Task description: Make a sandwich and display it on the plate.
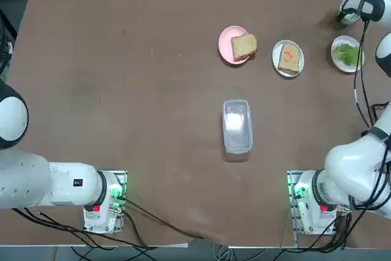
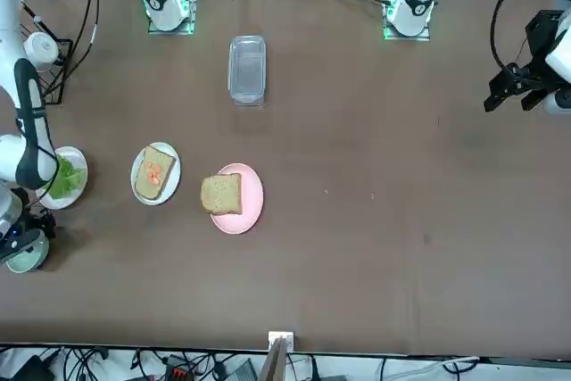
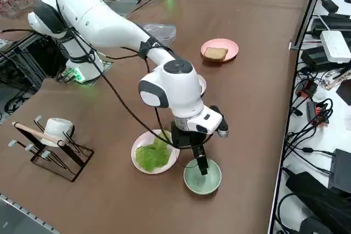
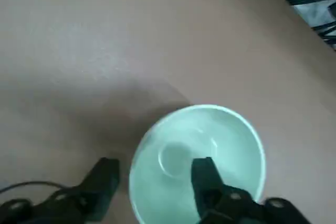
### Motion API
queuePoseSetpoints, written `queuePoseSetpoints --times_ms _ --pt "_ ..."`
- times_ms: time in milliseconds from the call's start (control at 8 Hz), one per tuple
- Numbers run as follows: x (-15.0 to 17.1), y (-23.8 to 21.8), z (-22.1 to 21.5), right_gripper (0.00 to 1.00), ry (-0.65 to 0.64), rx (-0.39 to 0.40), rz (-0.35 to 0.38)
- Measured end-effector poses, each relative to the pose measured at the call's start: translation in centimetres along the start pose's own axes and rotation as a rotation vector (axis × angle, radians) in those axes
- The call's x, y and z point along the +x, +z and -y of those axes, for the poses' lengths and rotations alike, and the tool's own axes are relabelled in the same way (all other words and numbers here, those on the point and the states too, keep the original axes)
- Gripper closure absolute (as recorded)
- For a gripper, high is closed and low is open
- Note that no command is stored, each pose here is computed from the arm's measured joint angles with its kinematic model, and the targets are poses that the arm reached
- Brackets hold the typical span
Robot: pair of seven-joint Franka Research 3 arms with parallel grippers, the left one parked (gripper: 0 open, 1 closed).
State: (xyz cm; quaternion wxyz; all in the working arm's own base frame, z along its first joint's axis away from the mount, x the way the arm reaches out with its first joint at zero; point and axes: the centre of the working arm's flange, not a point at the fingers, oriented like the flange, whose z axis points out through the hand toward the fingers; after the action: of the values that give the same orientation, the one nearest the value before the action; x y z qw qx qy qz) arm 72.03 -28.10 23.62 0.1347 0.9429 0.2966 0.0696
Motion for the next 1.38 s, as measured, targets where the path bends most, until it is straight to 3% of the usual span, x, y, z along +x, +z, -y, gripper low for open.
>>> queuePoseSetpoints --times_ms 125,375,750,1000,1375 --pt "0.3 -1.7 -0.4 0.00 0.000 0.012 0.021" --pt "1.4 -6.9 -0.8 0.00 0.002 0.044 0.050" --pt "0.3 -12.7 0.7 0.00 0.063 0.186 0.133" --pt "-3.2 -11.3 3.2 0.01 0.073 0.245 0.202" --pt "-10.2 -7.4 6.7 0.00 0.113 0.235 0.181"
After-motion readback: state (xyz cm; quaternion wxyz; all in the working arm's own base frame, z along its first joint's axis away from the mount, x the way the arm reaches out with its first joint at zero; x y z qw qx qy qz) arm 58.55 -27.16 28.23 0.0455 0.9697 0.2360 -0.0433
